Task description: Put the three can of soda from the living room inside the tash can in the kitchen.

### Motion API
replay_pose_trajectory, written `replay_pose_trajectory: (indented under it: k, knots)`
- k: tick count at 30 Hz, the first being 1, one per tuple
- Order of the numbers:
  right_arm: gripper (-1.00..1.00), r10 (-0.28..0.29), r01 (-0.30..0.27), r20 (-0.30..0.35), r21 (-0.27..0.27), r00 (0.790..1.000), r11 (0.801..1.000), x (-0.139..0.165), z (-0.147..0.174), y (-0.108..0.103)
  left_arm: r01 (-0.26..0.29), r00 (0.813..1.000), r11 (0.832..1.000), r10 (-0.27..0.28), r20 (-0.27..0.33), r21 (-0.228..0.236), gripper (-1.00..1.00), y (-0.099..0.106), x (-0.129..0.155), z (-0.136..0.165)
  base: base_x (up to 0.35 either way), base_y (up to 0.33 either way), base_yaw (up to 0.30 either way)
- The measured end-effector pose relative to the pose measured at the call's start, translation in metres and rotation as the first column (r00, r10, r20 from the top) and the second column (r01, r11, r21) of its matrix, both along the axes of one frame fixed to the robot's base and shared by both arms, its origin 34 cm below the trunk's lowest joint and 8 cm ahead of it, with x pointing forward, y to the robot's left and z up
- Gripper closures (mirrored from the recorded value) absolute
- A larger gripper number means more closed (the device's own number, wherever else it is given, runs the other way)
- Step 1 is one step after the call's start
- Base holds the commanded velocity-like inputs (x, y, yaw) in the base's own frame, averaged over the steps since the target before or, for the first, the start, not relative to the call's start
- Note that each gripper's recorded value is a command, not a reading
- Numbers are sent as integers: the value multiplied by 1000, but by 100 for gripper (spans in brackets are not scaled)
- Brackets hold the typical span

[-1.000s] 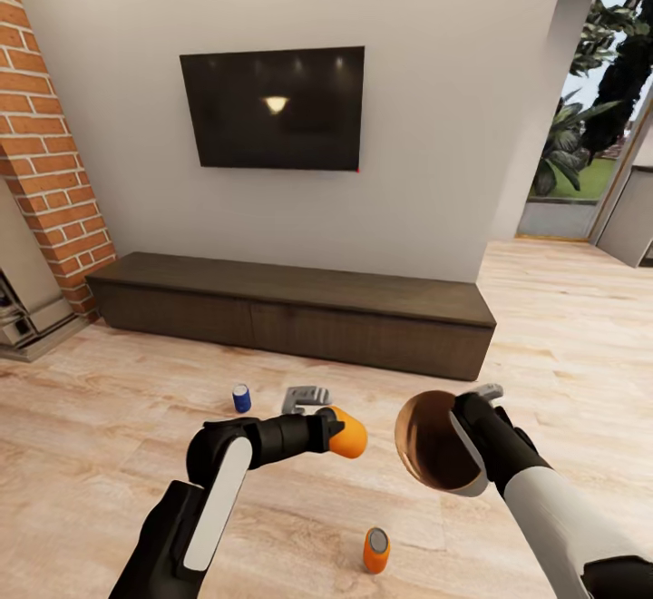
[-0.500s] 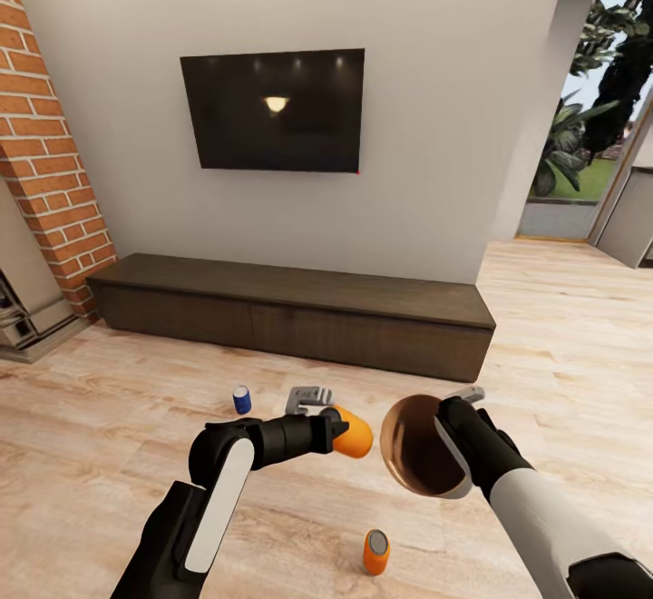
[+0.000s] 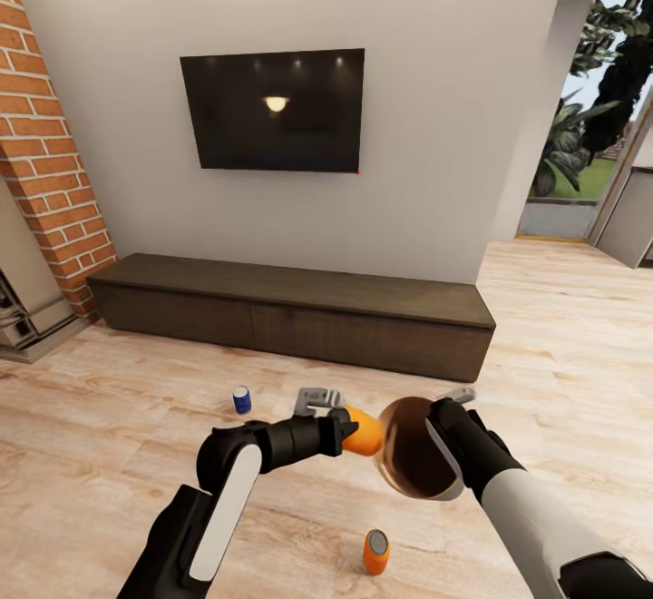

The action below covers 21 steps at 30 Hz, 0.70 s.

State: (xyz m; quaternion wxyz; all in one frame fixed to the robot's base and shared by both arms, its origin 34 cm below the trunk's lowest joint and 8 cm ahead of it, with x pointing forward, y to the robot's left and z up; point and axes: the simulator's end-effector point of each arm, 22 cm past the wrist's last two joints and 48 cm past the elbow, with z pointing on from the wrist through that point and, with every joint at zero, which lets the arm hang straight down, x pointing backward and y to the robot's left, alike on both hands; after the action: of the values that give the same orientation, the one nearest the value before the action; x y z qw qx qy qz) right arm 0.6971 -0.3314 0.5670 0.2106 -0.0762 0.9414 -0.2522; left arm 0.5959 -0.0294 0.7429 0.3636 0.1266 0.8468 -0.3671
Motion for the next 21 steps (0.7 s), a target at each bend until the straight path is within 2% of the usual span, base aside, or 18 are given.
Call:
replay_pose_trajectory:
  k: [12, 15, 21]
  knots:
    - [100, 17, -17, -7, -7, 1000, 1000, -1, -2, 7, 46, 999, 998, -45, 25, -35, 100, -23, -10, 7, 0, 0, 0]
    - [100, 22, -22, -7, -3, 1000, 1000, 0, -2, 11, 38, 998, 998, -36, 47, -45, 100, -25, -7, 10, 0, 0, 0]
    - [100, 31, -31, -2, 2, 1000, 1000, 2, -1, 19, 37, 998, 998, -35, 51, -47, 100, -29, -7, 5, 0, 0, 0]
